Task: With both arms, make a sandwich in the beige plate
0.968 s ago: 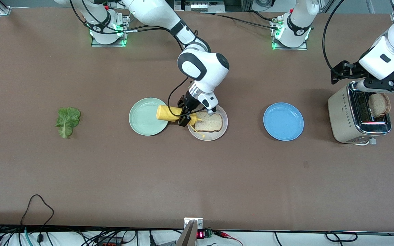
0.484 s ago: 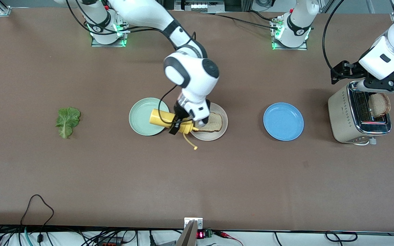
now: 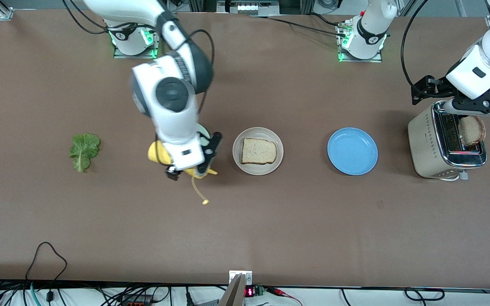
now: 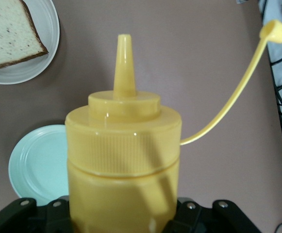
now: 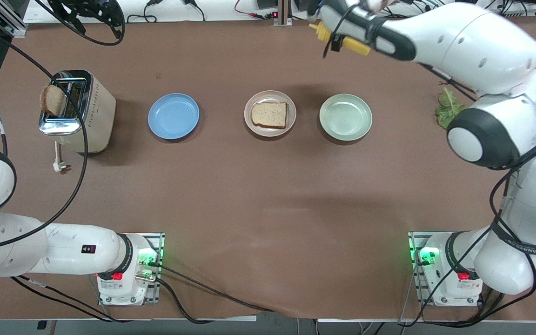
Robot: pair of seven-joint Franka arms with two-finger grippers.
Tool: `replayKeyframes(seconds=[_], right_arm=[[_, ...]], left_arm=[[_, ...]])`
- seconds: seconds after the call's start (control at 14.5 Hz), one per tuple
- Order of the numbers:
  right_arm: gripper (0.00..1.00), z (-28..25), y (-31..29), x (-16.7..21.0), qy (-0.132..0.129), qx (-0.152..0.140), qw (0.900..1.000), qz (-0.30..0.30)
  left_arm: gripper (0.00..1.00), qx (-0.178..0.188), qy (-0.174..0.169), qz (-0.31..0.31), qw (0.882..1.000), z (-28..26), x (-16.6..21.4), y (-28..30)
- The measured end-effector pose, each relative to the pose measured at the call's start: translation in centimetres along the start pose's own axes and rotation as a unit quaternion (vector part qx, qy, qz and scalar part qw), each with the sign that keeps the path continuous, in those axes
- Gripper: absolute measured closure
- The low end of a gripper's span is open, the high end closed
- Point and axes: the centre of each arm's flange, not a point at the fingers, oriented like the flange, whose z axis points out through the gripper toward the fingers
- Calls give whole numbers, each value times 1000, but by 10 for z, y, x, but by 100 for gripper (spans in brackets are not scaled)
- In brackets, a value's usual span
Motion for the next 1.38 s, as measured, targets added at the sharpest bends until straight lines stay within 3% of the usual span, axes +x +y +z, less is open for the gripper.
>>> replayKeyframes(seconds=[0.21,0.48,0.97,1.11,1.38], right_arm=[[57,-16,48,-51,71,55,996,1],[57,-14,96,-118,169,114,979,-6],[60,29,113,-209,335,183,924,-25],[60,53,111,-240,383,186,904,-37],[60,109,98,-295,453,173,872,-68]], left_arm=[[0,0,0,0,1000,0,0,0],[0,0,0,0,1000,0,0,0],[0,0,-1,0,1000,0,0,0],[0,0,-1,0,1000,0,0,0],[0,0,-1,0,1000,0,0,0]])
